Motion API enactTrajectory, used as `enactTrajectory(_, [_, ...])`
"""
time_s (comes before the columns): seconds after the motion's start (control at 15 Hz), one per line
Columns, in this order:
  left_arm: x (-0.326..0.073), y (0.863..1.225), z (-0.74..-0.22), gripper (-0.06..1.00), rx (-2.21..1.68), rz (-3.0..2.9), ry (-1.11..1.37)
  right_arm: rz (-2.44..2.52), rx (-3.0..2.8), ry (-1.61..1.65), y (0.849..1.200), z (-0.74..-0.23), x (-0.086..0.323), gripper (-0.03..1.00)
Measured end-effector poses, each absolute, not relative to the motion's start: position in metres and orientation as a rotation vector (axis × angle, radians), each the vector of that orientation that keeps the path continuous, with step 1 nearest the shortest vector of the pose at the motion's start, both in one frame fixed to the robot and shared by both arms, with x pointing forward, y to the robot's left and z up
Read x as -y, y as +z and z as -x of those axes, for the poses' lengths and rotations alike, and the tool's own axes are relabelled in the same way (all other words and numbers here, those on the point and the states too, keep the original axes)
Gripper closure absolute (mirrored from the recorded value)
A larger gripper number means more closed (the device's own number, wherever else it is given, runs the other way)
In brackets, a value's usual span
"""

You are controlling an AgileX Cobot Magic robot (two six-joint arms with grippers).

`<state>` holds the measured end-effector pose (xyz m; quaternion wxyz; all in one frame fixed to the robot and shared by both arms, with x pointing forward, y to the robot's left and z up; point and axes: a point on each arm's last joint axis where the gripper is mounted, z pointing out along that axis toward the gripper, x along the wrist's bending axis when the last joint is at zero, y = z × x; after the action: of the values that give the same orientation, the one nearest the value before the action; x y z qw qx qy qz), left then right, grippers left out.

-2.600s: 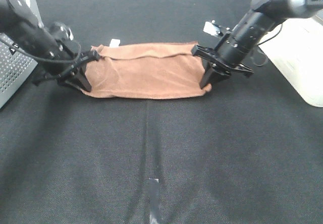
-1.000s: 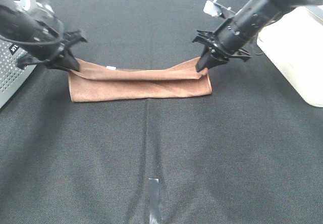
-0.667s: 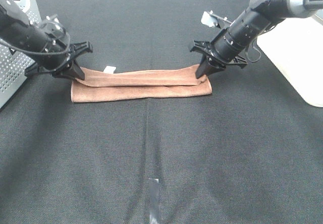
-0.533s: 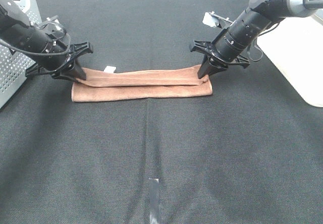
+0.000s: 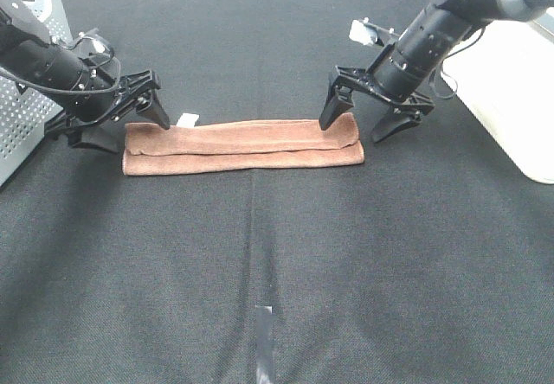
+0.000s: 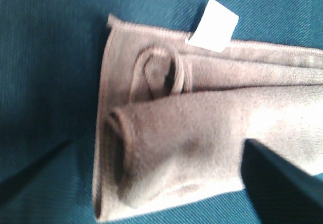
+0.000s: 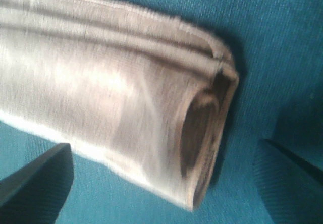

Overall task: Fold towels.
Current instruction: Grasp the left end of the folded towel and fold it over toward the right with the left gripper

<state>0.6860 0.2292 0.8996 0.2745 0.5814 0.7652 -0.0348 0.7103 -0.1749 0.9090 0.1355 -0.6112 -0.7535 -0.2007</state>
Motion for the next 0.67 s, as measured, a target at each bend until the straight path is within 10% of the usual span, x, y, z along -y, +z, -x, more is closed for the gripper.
enactTrajectory(0.67, [-0.23,0.878,-0.689,0.05,-2.08,-1.594,-0.081,1.767,2.201,-0.56,0.909,-0.71,0.176,0.06])
